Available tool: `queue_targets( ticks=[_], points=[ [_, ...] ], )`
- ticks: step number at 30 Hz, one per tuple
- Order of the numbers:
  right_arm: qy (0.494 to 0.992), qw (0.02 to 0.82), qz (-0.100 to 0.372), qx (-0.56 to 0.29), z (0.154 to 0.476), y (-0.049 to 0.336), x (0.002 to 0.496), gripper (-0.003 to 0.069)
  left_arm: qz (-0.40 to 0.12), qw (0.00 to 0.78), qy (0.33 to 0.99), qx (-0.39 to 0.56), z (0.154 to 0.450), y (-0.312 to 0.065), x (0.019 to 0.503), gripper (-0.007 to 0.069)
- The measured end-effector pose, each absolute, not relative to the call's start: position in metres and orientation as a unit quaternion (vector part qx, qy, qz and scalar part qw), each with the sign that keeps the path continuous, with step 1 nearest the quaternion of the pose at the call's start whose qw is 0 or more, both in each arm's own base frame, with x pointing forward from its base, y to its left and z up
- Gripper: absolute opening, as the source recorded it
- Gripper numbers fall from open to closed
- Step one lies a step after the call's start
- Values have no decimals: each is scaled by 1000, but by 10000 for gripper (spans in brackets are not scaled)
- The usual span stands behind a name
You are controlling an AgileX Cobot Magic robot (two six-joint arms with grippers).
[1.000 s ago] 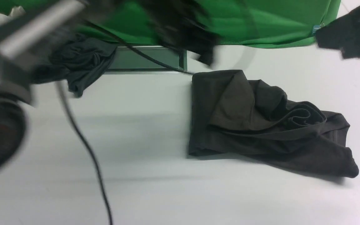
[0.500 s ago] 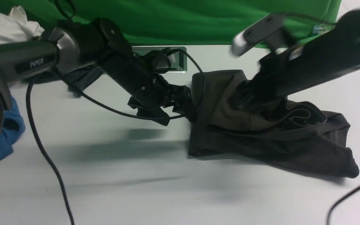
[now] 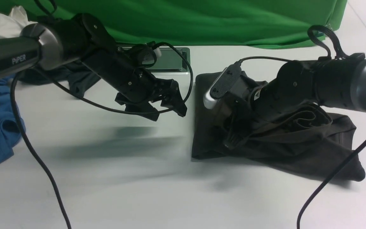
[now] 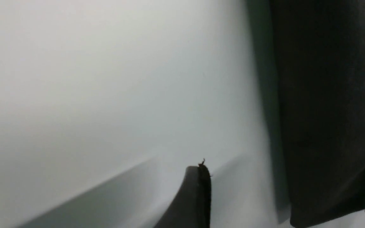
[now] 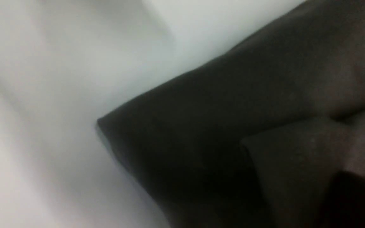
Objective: Fold a long-sleeved shirt on a white desktop.
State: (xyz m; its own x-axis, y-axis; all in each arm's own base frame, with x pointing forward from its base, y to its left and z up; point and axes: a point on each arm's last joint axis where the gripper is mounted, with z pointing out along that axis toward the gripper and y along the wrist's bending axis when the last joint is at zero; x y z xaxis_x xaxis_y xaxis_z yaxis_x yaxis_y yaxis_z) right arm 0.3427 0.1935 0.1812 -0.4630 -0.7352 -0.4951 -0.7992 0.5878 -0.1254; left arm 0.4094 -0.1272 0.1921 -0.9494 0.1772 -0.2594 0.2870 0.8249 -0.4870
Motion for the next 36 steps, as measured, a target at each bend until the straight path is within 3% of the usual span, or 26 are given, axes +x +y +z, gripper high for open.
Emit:
queue_targets(
  ticks=[1, 2, 5, 12, 16, 21, 25, 29, 35, 36],
  points=[
    [855, 260, 62, -445, 184, 191, 343, 191, -270, 101, 950, 122, 192, -127, 409, 694],
    [855, 262, 62, -443, 186, 190, 344, 191, -270, 101, 950, 122, 192, -127, 409, 694],
    [859, 282, 61, -423, 206, 177, 345, 50, -270, 101, 950, 125, 192, -127, 409, 694],
    [867, 316, 49, -383, 241, 142, 348, 39, -273, 104, 949, 122, 193, -128, 410, 690],
    [894, 300, 34, -331, 239, 95, 361, 41, -277, 105, 948, 118, 193, -128, 410, 689],
    [925, 307, -5, -225, 232, 10, 378, 34, -279, 105, 947, 119, 193, -129, 410, 687],
    [928, 322, -16, -185, 233, -16, 381, 36, -281, 105, 946, 120, 193, -129, 410, 688],
    [928, 328, -17, -179, 234, -19, 381, 85, -292, 109, 943, 120, 195, -131, 410, 686],
    [928, 330, -11, -174, 252, -16, 371, 402, -312, 117, 935, 123, 197, -136, 410, 686],
    [927, 333, -11, -172, 255, -16, 370, 411, -312, 117, 935, 124, 197, -137, 410, 686]
  ],
)
